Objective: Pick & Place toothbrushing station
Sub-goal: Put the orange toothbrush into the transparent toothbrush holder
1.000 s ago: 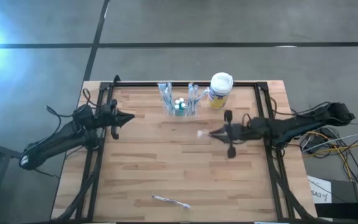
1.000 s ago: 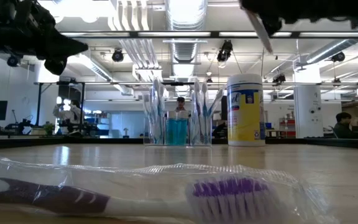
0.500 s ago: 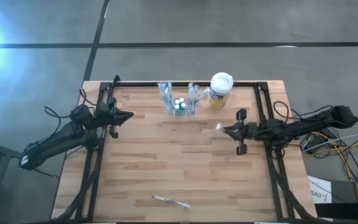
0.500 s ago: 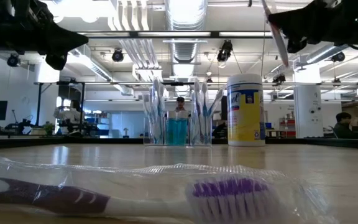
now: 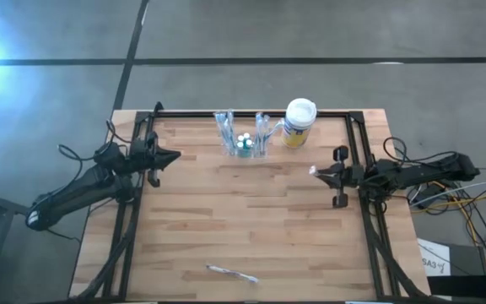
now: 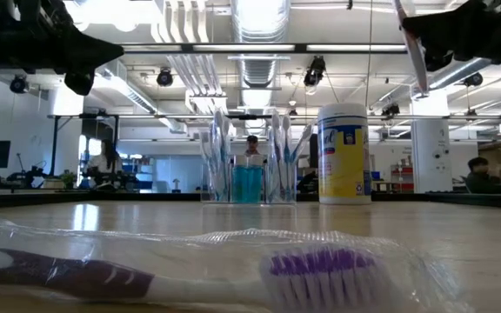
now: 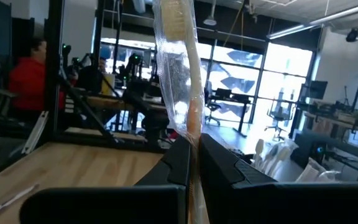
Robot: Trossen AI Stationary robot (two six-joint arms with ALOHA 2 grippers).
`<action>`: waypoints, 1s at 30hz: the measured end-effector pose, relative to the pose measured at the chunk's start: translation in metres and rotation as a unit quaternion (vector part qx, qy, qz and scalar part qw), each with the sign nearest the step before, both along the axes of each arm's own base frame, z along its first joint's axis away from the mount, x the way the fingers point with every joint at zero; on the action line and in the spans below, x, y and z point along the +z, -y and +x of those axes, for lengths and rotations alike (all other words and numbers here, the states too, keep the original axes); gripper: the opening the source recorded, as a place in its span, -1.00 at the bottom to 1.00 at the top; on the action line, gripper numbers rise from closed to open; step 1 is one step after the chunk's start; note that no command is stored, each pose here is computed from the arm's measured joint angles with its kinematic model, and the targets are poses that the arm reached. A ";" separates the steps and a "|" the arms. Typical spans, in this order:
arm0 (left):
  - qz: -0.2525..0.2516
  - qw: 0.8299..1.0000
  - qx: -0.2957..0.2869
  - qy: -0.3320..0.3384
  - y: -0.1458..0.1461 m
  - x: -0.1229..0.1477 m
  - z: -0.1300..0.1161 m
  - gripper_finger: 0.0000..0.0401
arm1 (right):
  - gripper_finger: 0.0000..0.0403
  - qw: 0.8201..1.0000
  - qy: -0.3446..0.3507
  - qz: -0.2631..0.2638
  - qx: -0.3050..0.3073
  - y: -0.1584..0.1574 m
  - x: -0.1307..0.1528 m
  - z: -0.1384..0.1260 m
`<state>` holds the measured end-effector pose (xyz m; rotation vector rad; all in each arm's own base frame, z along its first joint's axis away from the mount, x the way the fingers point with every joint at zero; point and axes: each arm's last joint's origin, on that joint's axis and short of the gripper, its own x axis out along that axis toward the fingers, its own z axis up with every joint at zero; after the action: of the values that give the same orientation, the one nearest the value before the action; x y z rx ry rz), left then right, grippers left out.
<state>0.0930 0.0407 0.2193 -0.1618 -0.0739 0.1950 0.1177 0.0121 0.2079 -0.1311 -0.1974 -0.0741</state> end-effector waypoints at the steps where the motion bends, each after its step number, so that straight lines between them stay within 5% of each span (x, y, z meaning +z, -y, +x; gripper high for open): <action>1: 0.000 1.000 0.000 0.000 0.000 0.000 0.000 -0.96 | -0.94 1.000 -0.002 0.000 0.000 0.000 0.000 -0.001; 14: 0.013 0.999 -0.045 -0.008 -0.004 0.000 0.018 -0.96 | -0.94 1.000 0.002 -0.007 -0.005 -0.001 0.006 0.012; 23: 0.098 0.991 -0.087 0.028 -0.005 0.008 0.045 -0.96 | -0.94 0.999 -0.024 -0.014 -0.027 0.001 0.017 0.046; 30: 0.086 0.991 -0.090 0.046 -0.010 0.031 0.057 -0.66 | -0.94 0.998 -0.056 -0.018 -0.033 0.003 0.020 0.075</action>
<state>0.1500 0.0503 0.2500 -0.0059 -0.1668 -0.0004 0.1931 0.0095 0.2278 -0.1781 -0.0830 -0.1284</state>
